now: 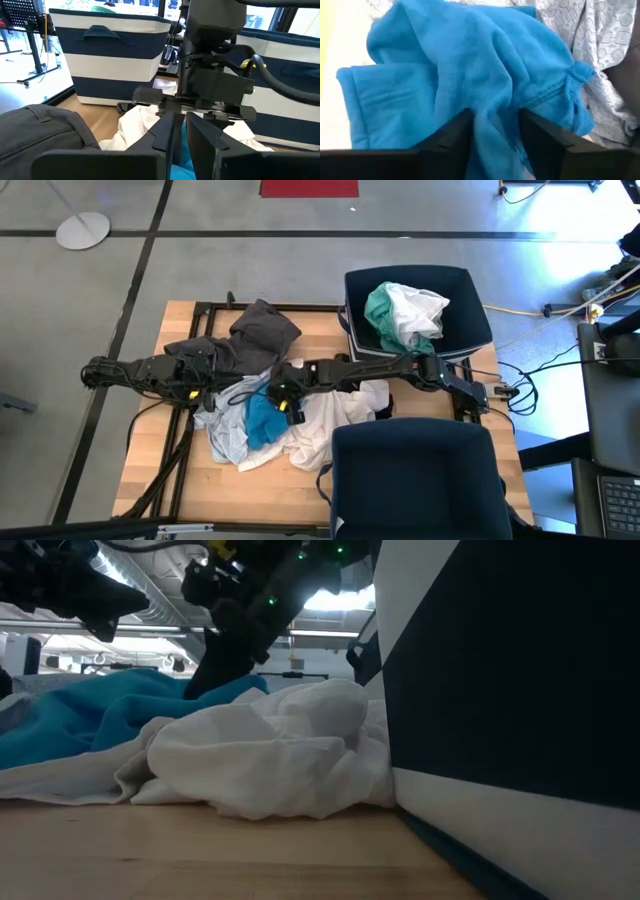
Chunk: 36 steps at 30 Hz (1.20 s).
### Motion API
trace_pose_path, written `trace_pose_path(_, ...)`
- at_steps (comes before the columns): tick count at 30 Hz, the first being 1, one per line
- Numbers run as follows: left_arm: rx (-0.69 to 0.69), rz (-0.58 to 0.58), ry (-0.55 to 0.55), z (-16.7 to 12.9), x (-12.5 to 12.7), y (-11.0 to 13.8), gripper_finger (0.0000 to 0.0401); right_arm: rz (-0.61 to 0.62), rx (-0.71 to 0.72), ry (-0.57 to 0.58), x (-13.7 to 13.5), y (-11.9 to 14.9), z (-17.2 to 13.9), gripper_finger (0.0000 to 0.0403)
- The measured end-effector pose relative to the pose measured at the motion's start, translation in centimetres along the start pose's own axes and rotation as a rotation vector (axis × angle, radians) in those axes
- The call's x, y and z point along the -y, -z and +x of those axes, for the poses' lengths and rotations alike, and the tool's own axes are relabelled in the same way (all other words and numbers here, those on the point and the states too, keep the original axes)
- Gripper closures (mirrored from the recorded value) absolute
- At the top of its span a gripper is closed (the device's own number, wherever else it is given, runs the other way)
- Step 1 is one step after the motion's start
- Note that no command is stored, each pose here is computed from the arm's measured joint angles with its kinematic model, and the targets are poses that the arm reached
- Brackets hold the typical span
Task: Sort clothes
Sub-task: Put the blue shorts into the top laundry bin
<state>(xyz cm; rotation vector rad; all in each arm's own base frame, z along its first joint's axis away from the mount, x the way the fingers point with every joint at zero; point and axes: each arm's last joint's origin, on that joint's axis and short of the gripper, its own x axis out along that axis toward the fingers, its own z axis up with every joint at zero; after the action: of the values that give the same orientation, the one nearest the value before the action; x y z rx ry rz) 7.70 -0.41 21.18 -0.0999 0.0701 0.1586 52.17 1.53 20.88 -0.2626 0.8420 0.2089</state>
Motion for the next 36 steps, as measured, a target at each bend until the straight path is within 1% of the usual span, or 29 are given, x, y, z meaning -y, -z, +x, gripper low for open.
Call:
trace_pose_path(5, 0.000, 0.000, 0.000, 0.0, 0.0, 0.0, 0.0361, -0.001, 0.004, 0.004, 0.1, -0.3, -0.4, 0.0341)
trace_pose_path(7, 0.000, -0.002, 0.000, 0.0, 0.0, 0.0, 0.0361, -0.001, -0.005, 0.031, 0.2, -0.3, -0.5, 0.0378)
trace_pose_path(9, 0.000, -0.002, 0.000, 0.0, 0.0, 0.0, 0.0361, -0.002, -0.018, 0.064, 0.2, -0.3, -0.7, 0.0393)
trace_pose_path(12, 0.000, -0.007, 0.000, 0.0, 0.0, 0.0, 0.0361, 0.000, -0.025, 0.101, 0.0, -0.8, -1.4, 0.0379)
trace_pose_path(15, 0.000, -0.006, 0.000, 0.0, 0.0, 0.0, 0.0361, -0.013, -0.030, 0.122, -0.3, -1.8, -2.8, 0.0369)
trace_pose_path(20, 0.000, -0.003, 0.000, 0.0, 0.0, 0.0, 0.0361, -0.022, -0.030, 0.154, -0.3, -3.8, -5.9, 0.0390)
trace_pose_path(23, -0.001, -0.002, 0.000, 0.0, 0.0, 0.0, 0.0361, -0.018, -0.004, 0.201, 0.2, -5.0, -8.2, 0.0397)
trace_pose_path(27, -0.001, -0.007, 0.000, 0.0, 0.0, 0.0, 0.0361, -0.029, 0.029, 0.301, 0.7, -5.7, -11.4, 0.0385)
trace_pose_path(31, -0.003, -0.005, 0.000, 0.0, 0.0, 0.0, 0.0361, -0.014, 0.057, 0.425, 1.0, -6.4, -15.6, 0.0380)
trace_pose_path(36, -0.002, -0.002, 0.000, 0.0, 0.0, 0.0, 0.0361, 0.011, 0.077, 0.571, 1.4, -6.6, -20.9, 0.0379)
